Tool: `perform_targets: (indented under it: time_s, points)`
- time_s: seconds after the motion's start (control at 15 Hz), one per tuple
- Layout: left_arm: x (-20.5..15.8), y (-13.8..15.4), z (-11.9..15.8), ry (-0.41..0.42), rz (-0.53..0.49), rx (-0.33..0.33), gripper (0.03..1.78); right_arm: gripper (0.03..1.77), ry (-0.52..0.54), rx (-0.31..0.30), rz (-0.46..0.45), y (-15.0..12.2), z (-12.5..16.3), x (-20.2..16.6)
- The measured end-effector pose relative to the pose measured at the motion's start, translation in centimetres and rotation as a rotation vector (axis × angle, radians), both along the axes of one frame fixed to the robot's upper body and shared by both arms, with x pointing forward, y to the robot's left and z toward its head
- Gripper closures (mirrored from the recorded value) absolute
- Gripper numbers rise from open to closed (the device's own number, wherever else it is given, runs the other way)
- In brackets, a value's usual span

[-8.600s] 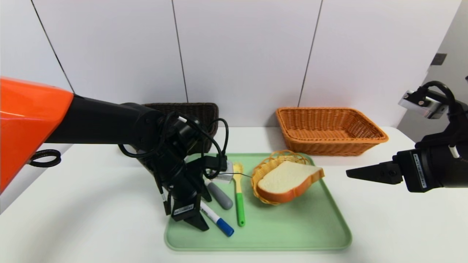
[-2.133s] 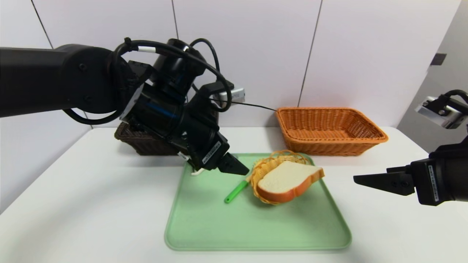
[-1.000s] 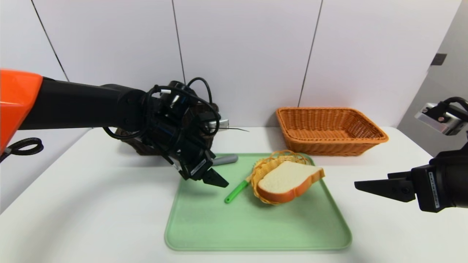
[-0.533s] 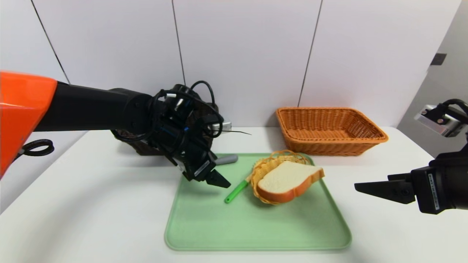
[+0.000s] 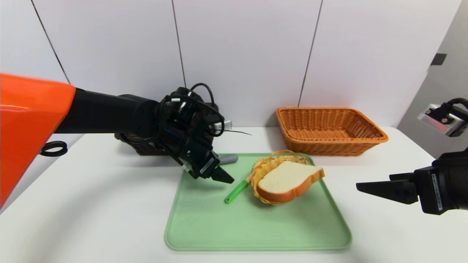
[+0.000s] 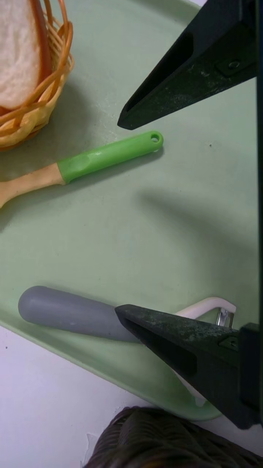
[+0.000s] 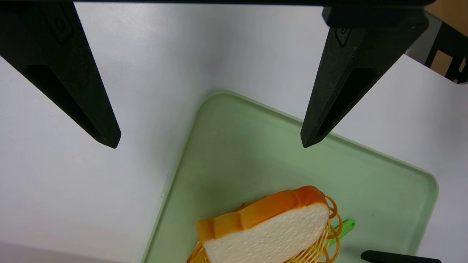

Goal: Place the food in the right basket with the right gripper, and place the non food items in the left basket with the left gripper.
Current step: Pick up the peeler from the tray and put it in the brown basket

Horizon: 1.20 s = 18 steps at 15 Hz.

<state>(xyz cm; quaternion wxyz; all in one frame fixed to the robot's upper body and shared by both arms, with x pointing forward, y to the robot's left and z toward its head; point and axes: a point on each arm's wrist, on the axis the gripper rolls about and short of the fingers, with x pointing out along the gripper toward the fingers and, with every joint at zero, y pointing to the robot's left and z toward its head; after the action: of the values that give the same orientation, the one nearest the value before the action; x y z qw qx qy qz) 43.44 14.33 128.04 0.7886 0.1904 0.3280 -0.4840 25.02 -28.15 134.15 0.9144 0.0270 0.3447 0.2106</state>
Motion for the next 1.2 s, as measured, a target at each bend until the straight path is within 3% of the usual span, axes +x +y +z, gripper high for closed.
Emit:
perform_targets:
  time_s: [1.2]
  points:
    - [1.5,0.0,-1.4,-0.009,0.066,-0.002,0.12,0.10,0.006,-0.001,0.000,-0.2,-0.3,-0.5]
